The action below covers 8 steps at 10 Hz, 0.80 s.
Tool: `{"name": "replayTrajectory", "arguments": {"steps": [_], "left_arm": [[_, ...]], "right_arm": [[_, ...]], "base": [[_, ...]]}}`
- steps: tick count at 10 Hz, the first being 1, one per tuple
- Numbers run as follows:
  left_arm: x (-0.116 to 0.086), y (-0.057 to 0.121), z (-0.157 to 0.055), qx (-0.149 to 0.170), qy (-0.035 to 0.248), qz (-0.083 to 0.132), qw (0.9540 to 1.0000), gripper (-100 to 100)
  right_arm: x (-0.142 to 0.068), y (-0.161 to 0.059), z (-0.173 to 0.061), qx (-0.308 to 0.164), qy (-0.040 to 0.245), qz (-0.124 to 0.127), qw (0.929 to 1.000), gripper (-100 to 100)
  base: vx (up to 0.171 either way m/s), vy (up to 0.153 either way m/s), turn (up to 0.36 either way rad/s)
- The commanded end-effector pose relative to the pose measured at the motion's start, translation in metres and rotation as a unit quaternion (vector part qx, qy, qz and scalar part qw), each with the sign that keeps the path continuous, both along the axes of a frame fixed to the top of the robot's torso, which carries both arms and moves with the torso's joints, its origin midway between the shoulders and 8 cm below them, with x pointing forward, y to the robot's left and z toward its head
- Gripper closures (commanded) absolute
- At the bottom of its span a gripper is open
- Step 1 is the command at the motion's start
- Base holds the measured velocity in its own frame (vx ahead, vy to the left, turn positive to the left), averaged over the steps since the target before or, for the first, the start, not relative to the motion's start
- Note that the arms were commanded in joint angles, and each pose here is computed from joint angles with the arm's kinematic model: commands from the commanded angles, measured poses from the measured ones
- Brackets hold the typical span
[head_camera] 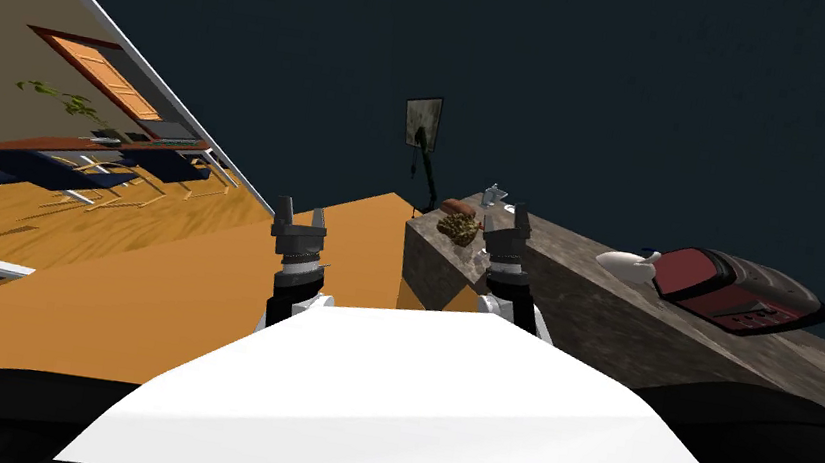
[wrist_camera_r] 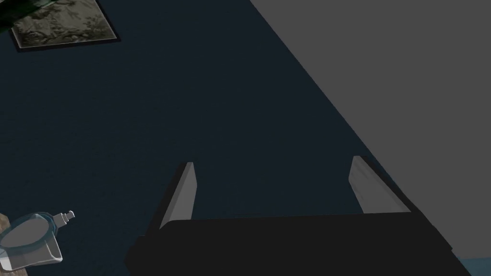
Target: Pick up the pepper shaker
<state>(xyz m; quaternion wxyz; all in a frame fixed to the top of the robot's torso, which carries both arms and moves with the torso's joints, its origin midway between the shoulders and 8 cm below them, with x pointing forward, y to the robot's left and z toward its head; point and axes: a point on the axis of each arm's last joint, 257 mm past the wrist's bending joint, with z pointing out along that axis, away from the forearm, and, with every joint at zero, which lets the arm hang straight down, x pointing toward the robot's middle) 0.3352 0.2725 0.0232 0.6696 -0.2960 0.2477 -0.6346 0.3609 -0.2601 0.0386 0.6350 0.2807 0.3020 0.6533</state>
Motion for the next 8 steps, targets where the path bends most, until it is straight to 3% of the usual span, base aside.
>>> {"name": "replayTrajectory", "arguments": {"steps": [1,4,7,8], "left_arm": [[0.0,0.0,0.0,0.0,0.0,0.0,1.0,0],[0.0,0.0,0.0,0.0,0.0,0.0,1.0,0],[0.0,0.0,0.0,0.0,0.0,0.0,1.0,0],[0.0,0.0,0.0,0.0,0.0,0.0,1.0,0]], "right_arm": [[0.015,-0.004,-0.008,0.022,0.015,0.015,0.9995,-100],[0.049,-0.02,-0.022,0.077,0.045,0.04,0.9952,-100],[0.085,-0.04,-0.038,0.146,0.078,0.061,0.9843,-100],[0.088,-0.041,-0.041,0.15,0.08,0.063,0.9834,-100]], "base": [[-0.122,-0.126,0.176],[-0.164,-0.134,0.182],[-0.171,-0.152,0.21],[-0.117,-0.084,0.069]]}}
